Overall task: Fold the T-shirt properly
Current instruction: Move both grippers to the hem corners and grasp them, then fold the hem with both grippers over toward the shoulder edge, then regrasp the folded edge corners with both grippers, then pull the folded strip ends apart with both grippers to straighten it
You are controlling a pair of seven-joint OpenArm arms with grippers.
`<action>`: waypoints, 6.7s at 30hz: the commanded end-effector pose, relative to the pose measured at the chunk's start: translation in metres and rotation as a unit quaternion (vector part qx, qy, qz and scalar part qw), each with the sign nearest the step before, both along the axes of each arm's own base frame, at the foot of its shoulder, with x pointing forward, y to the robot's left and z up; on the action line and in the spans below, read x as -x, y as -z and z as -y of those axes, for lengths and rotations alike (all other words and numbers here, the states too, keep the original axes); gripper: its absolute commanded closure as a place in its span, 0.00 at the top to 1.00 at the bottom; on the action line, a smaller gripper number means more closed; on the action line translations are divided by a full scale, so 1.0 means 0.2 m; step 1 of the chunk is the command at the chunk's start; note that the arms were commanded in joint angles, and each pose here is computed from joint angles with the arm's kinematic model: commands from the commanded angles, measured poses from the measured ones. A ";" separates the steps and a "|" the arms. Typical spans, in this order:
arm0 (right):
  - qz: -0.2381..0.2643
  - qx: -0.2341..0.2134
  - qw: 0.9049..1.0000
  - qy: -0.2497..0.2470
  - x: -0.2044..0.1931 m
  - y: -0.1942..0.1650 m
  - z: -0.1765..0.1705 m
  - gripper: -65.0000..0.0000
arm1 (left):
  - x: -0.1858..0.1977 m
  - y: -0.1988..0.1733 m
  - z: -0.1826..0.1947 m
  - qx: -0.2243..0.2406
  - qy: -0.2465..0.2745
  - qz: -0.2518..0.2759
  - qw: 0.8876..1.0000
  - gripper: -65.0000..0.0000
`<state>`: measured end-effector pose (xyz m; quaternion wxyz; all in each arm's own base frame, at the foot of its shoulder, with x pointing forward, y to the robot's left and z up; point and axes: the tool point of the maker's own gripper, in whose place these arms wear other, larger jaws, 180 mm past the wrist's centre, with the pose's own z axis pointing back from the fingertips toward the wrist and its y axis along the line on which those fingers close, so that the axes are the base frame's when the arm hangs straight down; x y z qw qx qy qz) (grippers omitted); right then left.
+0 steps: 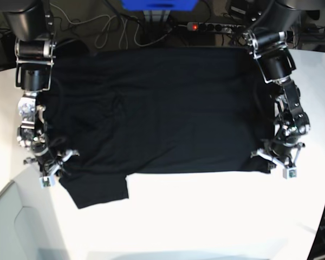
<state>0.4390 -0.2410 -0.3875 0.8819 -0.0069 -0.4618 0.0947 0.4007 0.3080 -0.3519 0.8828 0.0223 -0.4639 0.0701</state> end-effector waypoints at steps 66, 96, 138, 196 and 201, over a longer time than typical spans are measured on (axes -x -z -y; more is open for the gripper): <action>0.024 0.078 0.997 -0.008 0.58 -0.22 0.07 0.45 | 0.48 0.06 -0.01 0.127 -0.070 -0.025 0.989 0.51; 0.030 0.079 0.996 -0.007 0.56 -0.24 0.07 0.46 | 0.52 -0.02 -0.01 0.102 -0.065 -0.016 0.993 0.00; 0.032 0.075 0.997 -0.012 0.31 -0.35 0.04 0.72 | 0.62 -0.03 -0.01 0.085 -0.065 -0.022 0.994 0.00; 0.036 0.131 0.988 -0.077 0.80 -0.54 -0.16 0.00 | 0.71 -0.10 0.01 0.054 -0.051 -0.013 0.997 0.00; 0.003 0.128 0.989 -0.078 0.89 -0.45 -0.15 0.00 | 0.74 -0.08 0.04 0.082 -0.043 -0.011 0.996 0.00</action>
